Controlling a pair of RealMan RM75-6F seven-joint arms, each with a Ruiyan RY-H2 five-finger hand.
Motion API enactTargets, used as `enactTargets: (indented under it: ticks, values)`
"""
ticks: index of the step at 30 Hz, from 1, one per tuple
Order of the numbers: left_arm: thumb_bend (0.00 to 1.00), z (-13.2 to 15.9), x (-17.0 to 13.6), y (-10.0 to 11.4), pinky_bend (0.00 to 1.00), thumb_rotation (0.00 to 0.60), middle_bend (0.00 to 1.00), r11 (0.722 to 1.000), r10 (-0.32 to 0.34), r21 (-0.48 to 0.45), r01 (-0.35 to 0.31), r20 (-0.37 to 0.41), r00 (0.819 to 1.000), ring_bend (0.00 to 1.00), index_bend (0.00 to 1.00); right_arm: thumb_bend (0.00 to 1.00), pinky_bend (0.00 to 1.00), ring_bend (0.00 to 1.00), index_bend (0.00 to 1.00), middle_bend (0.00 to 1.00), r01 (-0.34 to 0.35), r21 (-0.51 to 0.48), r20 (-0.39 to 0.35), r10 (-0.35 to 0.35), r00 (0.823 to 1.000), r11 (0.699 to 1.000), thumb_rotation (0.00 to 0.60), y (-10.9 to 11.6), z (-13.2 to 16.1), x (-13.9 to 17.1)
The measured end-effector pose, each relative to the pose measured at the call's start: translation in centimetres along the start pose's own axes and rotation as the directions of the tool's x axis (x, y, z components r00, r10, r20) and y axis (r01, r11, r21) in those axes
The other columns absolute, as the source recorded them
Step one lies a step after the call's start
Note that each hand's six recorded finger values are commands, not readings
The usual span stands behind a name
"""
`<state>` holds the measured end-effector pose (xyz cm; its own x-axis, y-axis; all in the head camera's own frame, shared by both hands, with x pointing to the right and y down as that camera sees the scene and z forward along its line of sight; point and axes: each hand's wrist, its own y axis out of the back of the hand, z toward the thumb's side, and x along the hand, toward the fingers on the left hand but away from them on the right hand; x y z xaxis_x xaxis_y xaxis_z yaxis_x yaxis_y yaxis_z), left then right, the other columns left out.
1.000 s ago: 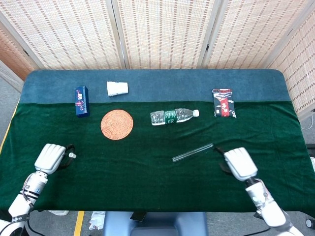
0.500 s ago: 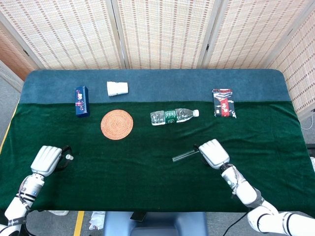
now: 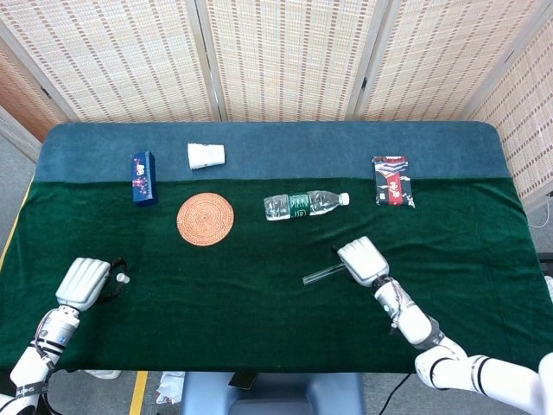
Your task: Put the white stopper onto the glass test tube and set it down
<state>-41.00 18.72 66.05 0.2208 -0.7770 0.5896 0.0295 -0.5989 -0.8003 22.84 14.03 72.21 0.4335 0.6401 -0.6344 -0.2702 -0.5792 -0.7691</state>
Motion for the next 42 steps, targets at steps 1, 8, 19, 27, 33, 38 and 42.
enactTargets:
  ticks: [1,8,19,27,33,38,42]
  values:
    - [0.44,0.0,0.0,0.0,0.82,0.600,1.00,1.000,-0.001,0.000,0.001,-0.001,1.000,0.91,0.61,0.41,1.00,0.98,0.41,0.84,-0.003,0.003,0.001,0.003,1.000,1.000,0.600,-0.1,0.0,-0.1]
    - [0.44,-0.2,0.0,-0.2,0.82,0.600,1.00,1.000,-0.005,-0.005,0.005,-0.005,1.000,0.91,0.61,0.41,1.00,0.98,0.44,0.84,-0.018,0.008,0.009,0.018,1.000,1.000,0.600,-0.5,0.0,-0.3]
    - [0.44,-0.5,-0.2,-0.2,0.82,0.600,1.00,1.000,0.001,-0.009,-0.001,-0.010,1.000,0.91,0.61,0.41,1.00,0.99,0.58,0.86,-0.029,0.015,0.016,0.029,0.999,0.999,0.600,-0.7,0.1,-0.8]
    - [0.44,-0.6,-0.1,0.2,0.82,0.600,1.00,0.999,0.015,-0.044,-0.016,-0.010,1.000,0.91,0.61,0.41,1.00,1.00,0.69,0.90,-0.038,0.014,0.017,0.038,0.999,0.999,0.600,-0.7,0.5,-1.2]
    - [0.46,-0.6,0.0,1.2,0.82,0.600,1.00,0.990,0.040,-0.138,-0.041,-0.006,0.999,0.91,0.61,0.41,1.00,1.00,0.79,0.94,-0.024,-0.029,0.015,0.025,1.000,0.999,0.600,0.0,0.6,-1.0]
    - [0.46,-0.5,0.2,2.7,0.82,0.600,1.00,0.964,0.090,-0.251,-0.087,0.000,0.996,0.91,0.61,0.42,1.00,1.00,0.84,0.96,-0.007,-0.116,0.008,0.008,1.000,0.993,0.600,0.8,1.1,-0.7]
    - [0.47,-0.1,0.5,4.4,0.82,0.600,1.00,0.931,0.153,-0.337,-0.141,0.009,0.988,0.91,0.61,0.46,1.00,1.00,0.87,0.99,0.020,-0.228,0.007,-0.019,1.000,0.973,0.600,1.9,1.9,-0.6]
